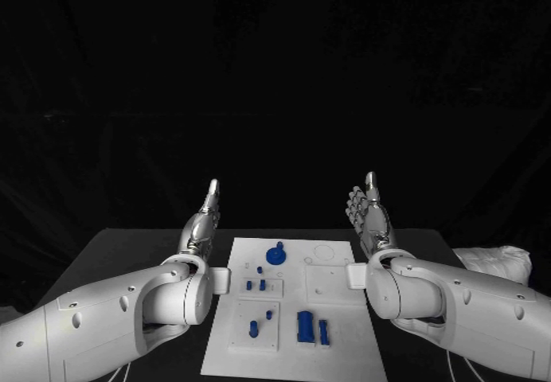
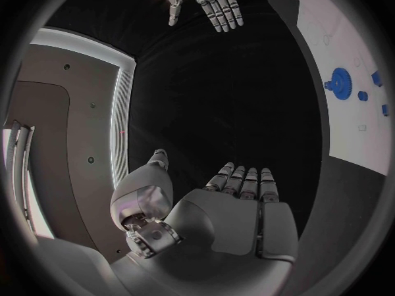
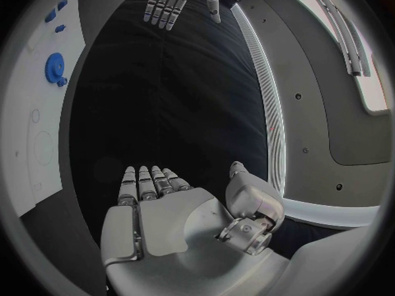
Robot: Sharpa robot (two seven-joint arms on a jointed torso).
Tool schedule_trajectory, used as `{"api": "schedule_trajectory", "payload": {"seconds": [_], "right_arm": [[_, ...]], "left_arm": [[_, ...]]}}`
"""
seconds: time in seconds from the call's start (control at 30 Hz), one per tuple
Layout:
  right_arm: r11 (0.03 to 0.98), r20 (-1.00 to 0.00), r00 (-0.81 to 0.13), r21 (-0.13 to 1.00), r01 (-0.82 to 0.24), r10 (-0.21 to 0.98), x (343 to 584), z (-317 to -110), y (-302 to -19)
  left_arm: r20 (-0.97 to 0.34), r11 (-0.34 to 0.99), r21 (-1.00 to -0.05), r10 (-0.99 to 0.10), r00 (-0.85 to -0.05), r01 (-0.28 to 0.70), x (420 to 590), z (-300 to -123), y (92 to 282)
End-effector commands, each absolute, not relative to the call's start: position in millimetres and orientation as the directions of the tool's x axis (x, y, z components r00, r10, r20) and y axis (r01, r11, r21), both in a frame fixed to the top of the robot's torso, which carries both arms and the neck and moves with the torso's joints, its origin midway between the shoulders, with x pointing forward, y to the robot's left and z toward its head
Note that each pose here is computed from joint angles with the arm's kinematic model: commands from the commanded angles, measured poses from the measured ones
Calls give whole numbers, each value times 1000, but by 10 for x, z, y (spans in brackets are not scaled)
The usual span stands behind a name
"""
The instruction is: Assemble the parts on the task board
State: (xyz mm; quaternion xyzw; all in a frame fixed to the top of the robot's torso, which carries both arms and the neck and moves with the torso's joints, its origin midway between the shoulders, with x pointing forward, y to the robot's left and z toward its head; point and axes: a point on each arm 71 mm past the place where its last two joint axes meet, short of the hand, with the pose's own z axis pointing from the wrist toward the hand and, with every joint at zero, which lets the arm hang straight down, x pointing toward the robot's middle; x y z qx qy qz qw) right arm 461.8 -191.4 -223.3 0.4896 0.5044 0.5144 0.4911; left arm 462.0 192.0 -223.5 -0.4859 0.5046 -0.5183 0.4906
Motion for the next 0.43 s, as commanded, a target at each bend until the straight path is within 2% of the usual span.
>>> {"api": "schedule_trajectory", "payload": {"seconds": [0.03, 0.43], "right_arm": [[-10, 10, -17, 1000, 1, 1000, 4618, -2242, -1924], [-10, 10, -17, 1000, 1, 1000, 4618, -2242, -1924]], "left_arm": [[10, -10, -1000, -1000, -17, -1, 4618, -2242, 1924], [10, -10, -1000, -1000, -17, -1, 4618, -2242, 1924]]}}
